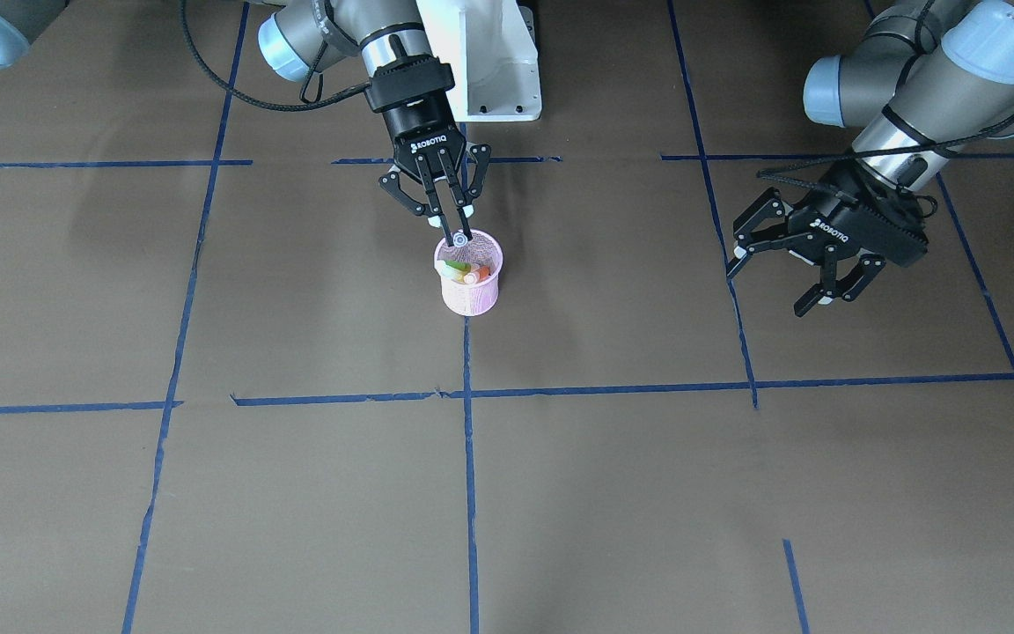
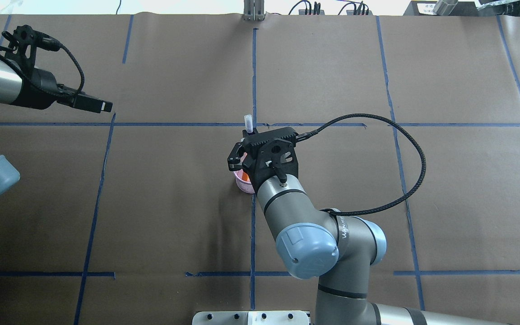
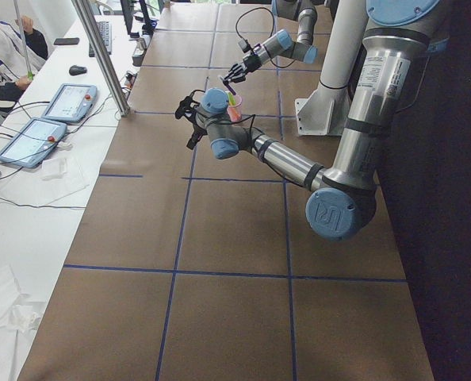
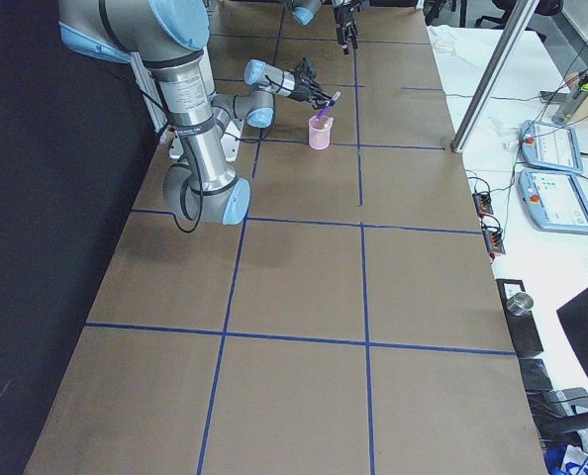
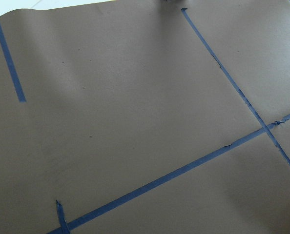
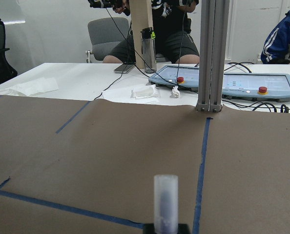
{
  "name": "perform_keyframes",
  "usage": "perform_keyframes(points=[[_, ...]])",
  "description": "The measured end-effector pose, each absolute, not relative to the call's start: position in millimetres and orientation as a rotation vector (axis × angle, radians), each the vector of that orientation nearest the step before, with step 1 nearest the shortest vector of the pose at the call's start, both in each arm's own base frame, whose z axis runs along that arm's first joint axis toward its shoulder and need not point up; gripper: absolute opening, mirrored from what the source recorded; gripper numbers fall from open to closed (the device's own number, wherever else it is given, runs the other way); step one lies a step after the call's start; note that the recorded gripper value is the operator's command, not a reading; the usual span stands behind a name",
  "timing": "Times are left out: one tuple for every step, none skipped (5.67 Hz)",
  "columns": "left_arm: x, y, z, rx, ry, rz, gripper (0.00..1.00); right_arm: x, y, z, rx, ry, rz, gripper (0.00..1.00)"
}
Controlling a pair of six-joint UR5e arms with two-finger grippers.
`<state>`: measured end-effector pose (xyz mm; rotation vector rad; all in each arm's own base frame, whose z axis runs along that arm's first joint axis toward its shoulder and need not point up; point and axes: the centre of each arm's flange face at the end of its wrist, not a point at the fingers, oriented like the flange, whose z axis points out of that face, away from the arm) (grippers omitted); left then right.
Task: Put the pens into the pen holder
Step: 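Lower the purple marker into the pen holder and open the right gripper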
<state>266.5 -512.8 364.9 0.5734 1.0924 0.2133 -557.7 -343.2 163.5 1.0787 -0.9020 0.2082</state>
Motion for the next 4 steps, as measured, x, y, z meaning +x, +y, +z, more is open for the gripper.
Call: perform_keyframes(points=[[266.4,-513.4,367.0,0.574,1.089,0.215,1.0,-567.4,-345.5,162.9,1.08,-0.891,0.205,0.02],[266.1,-513.5,368.1,0.576,1.087,0.22,1.0,-571.9,-346.9,166.1,1.081,-0.879,0.204,0.52],[266.1,-513.6,368.9,0.576,1.086,0.221,1.0,-574.0,-345.9,166.9,1.08,-0.878,0.204,1.0],[266.0,-513.7,369.4,0.576,1.085,0.221,1.0,-574.1,-344.0,166.3,1.082,-0.892,0.207,1.0]])
